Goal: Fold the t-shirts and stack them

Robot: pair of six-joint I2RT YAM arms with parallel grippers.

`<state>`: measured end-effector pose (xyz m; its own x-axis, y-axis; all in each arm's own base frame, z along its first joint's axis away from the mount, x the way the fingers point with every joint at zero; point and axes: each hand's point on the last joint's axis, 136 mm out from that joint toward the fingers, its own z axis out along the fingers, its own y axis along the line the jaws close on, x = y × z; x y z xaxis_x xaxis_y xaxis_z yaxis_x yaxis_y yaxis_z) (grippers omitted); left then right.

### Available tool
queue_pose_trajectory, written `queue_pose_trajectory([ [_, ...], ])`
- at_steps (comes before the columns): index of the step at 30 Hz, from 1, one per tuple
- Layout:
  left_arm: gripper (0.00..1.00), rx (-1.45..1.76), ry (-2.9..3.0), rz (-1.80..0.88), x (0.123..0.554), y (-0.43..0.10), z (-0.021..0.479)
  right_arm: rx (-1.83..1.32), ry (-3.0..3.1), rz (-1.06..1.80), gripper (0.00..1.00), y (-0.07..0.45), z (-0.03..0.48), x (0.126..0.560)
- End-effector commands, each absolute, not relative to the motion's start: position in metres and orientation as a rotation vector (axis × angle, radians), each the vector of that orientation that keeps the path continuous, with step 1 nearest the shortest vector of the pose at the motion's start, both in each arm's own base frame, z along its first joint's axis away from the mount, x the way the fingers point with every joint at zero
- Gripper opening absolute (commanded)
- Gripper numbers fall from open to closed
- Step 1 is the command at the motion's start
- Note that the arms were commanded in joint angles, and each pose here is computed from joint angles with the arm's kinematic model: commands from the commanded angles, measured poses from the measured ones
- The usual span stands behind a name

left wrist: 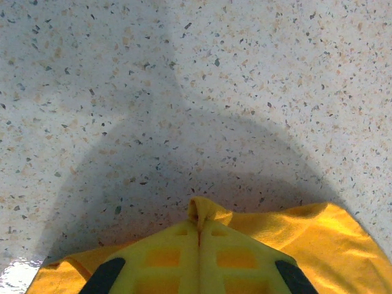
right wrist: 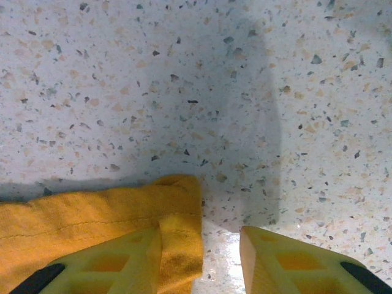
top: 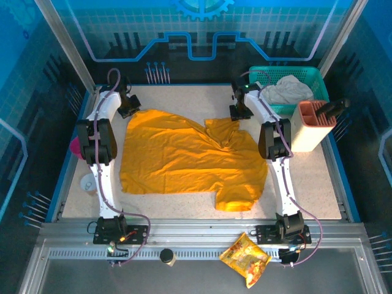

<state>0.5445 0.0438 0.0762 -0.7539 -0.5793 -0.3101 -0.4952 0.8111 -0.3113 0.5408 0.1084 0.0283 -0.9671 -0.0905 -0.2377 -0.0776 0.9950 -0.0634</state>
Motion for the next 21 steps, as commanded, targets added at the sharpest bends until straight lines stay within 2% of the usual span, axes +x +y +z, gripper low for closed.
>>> queue_pose_trajectory([
  [1, 0.00, -0.777, 2.575, -0.334, 0.546, 0.038, 0.094, -0.085, 2.909, -0.030, 0.39, 0.109, 0.024, 0.540],
  [16, 0.00, -0.774, 2.586, -0.321, 0.546, 0.040, 0.088, -0.038, 2.989, -0.004, 0.26, 0.110, -0.006, 0.528],
  [19, 0.00, -0.773, 2.589, -0.320, 0.545, 0.040, 0.087, -0.028, 2.992, -0.004, 0.17, 0.107, -0.009, 0.529],
  [21, 0.00, -0.774, 2.591, -0.319, 0.545, 0.040, 0.086, -0.024, 2.992, -0.004, 0.05, 0.107, -0.010, 0.531],
])
